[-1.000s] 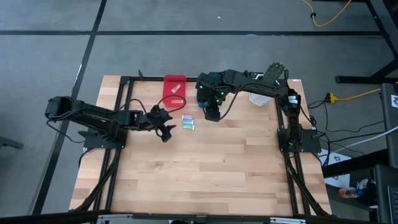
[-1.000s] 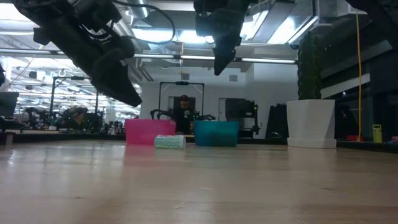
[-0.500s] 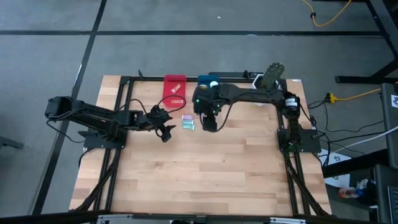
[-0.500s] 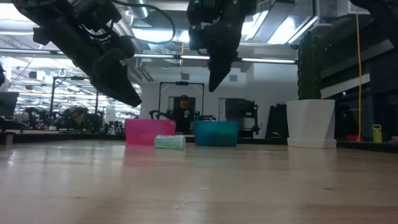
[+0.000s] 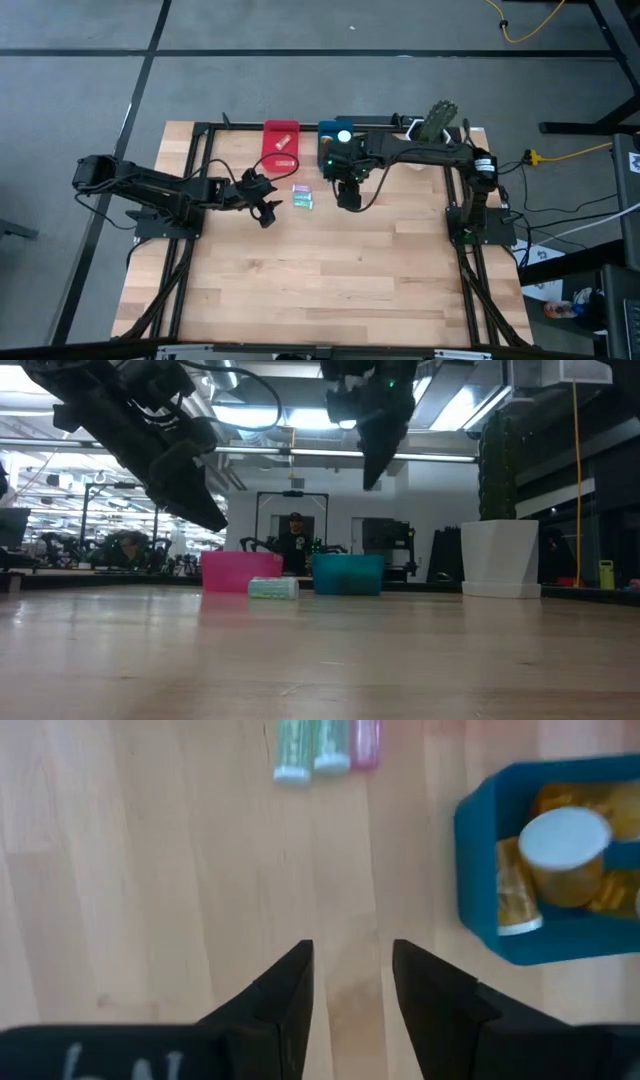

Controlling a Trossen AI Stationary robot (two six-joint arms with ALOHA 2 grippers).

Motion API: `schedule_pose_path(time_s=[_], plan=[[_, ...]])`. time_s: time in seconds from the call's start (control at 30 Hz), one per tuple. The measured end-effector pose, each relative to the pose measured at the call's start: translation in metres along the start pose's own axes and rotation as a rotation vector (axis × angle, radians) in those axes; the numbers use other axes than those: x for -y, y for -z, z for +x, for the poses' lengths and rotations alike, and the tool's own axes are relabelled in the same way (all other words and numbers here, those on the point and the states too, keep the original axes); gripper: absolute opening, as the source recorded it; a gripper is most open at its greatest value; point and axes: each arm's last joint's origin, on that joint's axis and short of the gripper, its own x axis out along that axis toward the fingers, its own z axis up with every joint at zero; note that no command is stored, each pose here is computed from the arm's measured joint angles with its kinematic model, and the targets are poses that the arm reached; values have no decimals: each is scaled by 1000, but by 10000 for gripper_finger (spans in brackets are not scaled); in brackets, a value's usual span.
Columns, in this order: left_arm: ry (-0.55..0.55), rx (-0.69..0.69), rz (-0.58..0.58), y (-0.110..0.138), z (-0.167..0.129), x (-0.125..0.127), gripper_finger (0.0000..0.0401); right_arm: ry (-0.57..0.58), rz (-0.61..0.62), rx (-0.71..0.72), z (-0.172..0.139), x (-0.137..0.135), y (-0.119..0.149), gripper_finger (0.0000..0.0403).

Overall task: Pick and place medicine bottles into bin by pill shape (circle, oval)
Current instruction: Put the blue tablet bottle into the red bin

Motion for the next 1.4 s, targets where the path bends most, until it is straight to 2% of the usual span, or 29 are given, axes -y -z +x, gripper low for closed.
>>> schedule_pose_path(time_s=[0.17, 0.37, 0.57, 0.77, 0.9, 1.1, 1.23, 1.4], plan=[[-1, 0, 11, 0, 0, 0, 206, 7, -7, 61, -4, 0, 0, 137], [-1, 1, 11, 0, 0, 0, 206, 42, 4, 182, 25, -2, 23, 137], [1, 3, 11, 0, 0, 0, 206, 58, 28, 532, 48, -4, 42, 137], [1, 3, 11, 0, 0, 0, 206, 55, -13, 760, 72, -7, 51, 137], [-1, 7, 13, -1, 0, 0, 206, -30, 3, 797, 90, -10, 53, 137], [-7, 9, 12, -1, 0, 0, 206, -34, 4, 778, 106, -10, 52, 137], [-6, 9, 13, -1, 0, 0, 206, -42, 27, 829, 110, -10, 47, 137], [-6, 8, 13, -1, 0, 0, 206, -74, -41, 830, 114, -12, 46, 146]])
